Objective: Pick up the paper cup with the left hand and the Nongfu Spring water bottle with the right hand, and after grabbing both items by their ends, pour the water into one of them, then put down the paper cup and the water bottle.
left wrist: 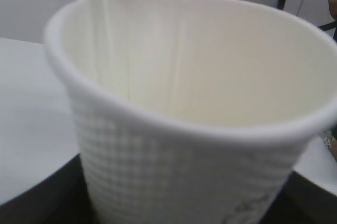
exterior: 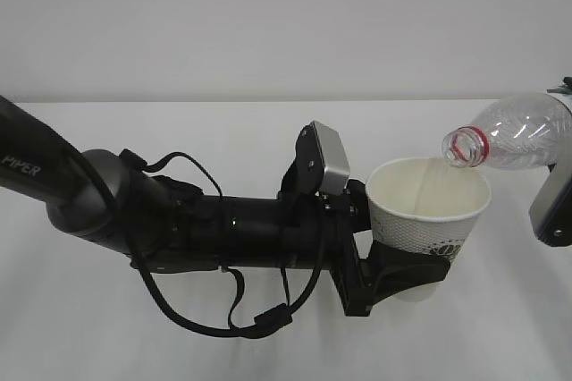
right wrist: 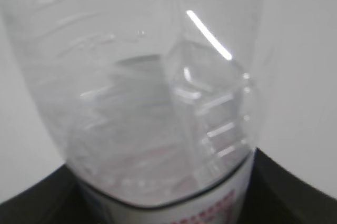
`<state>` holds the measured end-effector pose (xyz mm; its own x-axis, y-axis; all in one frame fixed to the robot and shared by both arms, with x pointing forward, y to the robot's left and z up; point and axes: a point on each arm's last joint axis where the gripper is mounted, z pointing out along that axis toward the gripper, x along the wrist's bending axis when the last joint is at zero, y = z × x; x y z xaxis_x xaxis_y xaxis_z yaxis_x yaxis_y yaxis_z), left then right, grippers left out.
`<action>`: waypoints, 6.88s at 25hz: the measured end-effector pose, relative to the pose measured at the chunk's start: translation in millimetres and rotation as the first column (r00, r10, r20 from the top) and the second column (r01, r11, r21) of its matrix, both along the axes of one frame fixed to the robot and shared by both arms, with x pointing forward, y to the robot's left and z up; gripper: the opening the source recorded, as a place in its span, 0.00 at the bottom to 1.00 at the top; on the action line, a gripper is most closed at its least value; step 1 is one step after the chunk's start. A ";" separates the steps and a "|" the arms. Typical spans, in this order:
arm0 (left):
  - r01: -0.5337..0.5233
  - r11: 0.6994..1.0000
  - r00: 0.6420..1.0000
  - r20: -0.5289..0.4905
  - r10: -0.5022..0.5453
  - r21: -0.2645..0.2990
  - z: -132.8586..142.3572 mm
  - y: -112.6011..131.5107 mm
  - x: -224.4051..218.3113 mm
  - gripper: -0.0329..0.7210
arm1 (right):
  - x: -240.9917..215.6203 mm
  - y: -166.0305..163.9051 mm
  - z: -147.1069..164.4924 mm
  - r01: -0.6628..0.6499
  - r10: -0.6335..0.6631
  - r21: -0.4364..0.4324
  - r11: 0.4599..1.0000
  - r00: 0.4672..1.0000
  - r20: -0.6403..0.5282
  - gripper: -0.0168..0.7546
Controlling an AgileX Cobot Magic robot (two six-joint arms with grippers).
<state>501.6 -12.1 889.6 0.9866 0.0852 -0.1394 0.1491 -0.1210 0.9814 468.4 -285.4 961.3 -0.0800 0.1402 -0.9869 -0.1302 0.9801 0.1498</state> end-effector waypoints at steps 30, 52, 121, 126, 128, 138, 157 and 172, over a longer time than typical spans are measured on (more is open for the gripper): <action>0.000 1.000 1.000 0.000 0.000 0.000 0.0 0.0 0.0 0.76 | 0.0 0.0 0.2 -0.001 0.001 -0.010 1.000 1.000 0.003 0.67; 0.000 1.000 1.000 0.000 0.000 0.000 0.0 0.0 0.0 0.76 | -0.1 0.7 0.6 -0.009 0.009 -0.024 1.000 1.000 0.010 0.67; 0.000 1.000 1.000 0.000 0.000 0.000 0.0 0.0 0.0 0.76 | -0.1 0.9 0.6 -0.012 0.012 -0.039 0.999 1.000 0.013 0.67; 0.000 1.000 1.000 0.000 0.000 0.000 0.0 0.0 0.0 0.76 | -0.1 0.9 0.6 -0.012 0.012 -0.039 0.999 1.000 0.013 0.67; 0.000 1.000 1.000 0.000 0.000 0.000 0.0 0.0 0.0 0.76 | -0.1 0.9 0.6 -0.012 0.013 -0.040 0.999 1.000 0.013 0.67; 0.000 1.000 1.000 0.000 0.000 0.000 0.0 0.0 0.0 0.76 | -0.1 0.9 0.8 -0.012 0.013 -0.046 0.999 1.000 0.015 0.67; 0.000 1.000 1.000 0.000 0.000 0.000 0.0 0.0 0.0 0.76 | -0.1 0.9 1.1 -0.013 0.014 -0.050 0.999 1.000 0.019 0.67; 0.000 1.000 1.000 -0.001 0.000 0.000 -0.2 0.0 0.0 0.76 | -0.1 0.9 1.2 -0.013 0.014 -0.051 0.999 1.000 0.020 0.66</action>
